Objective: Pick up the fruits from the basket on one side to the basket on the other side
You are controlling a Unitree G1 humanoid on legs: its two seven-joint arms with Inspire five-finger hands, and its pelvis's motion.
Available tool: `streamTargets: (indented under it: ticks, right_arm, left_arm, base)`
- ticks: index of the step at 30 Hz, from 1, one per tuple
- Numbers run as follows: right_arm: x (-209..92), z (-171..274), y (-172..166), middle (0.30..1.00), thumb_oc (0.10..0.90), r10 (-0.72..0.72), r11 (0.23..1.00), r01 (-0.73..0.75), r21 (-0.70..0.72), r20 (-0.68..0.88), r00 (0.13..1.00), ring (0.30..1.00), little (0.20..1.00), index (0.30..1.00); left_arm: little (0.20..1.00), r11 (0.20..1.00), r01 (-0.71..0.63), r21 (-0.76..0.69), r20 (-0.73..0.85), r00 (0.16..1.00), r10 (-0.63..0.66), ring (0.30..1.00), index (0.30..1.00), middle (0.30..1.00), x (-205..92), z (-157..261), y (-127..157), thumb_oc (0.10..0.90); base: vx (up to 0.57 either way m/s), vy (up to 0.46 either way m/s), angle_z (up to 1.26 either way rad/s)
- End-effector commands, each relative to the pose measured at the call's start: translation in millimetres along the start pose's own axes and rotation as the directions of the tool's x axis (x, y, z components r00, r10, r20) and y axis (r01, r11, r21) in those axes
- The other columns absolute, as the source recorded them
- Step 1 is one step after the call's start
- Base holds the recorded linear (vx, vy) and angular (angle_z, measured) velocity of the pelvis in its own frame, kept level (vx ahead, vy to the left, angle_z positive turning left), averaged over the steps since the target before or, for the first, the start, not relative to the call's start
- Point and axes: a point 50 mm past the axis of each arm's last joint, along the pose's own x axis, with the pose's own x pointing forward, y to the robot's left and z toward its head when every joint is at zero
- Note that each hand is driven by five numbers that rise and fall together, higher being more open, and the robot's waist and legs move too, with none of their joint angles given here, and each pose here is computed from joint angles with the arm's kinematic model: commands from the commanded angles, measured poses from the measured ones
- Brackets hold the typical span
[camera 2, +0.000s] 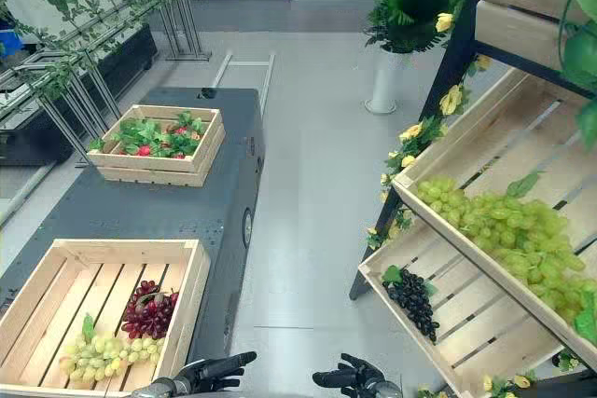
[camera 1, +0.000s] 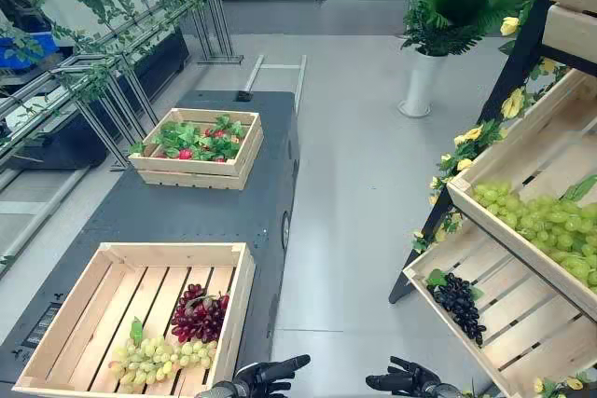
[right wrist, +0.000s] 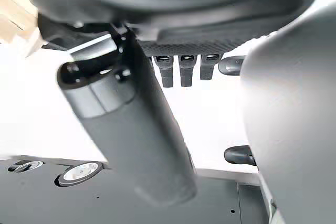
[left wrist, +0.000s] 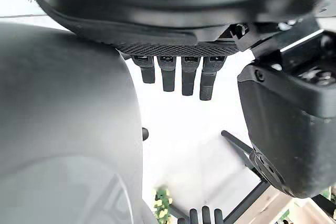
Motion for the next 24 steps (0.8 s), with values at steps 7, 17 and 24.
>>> streamTargets:
  ticks: [7, 17, 24]
  right_arm:
    - [3.1, 35.2, 4.6, 0.900, 0.800, 0.018, 0.997, -0.011, -0.071, 0.094, 0.995, 0.900, 0.900, 0.900]
    - [2.4, 40.1, 5.2, 0.900, 0.800, 0.010, 0.996, -0.002, -0.085, 0.098, 0.995, 0.900, 0.900, 0.900]
    - [0.3, 33.7, 1.1, 0.900, 0.800, 0.009, 0.997, -0.001, -0.082, 0.092, 0.996, 0.900, 0.900, 0.900]
  left_arm:
    - [0.900, 0.979, 0.203, 0.033, 0.191, 0.960, -0.206, 0.900, 0.900, 0.900, 8.0, 60.5, -23.5, 0.800]
    - [0.900, 0.958, 0.164, 0.235, 0.493, 0.830, -0.263, 0.900, 0.900, 0.900, -11.2, 133.6, -38.7, 0.800]
    - [0.900, 0.956, -0.078, 0.283, 0.711, 0.686, -0.154, 0.900, 0.900, 0.900, -46.6, 183.5, -30.6, 0.800]
  base:
    - [0.03, 0.025, 0.18]
    - [0.00, 0.000, 0.00]
    - [0.00, 0.000, 0.00]
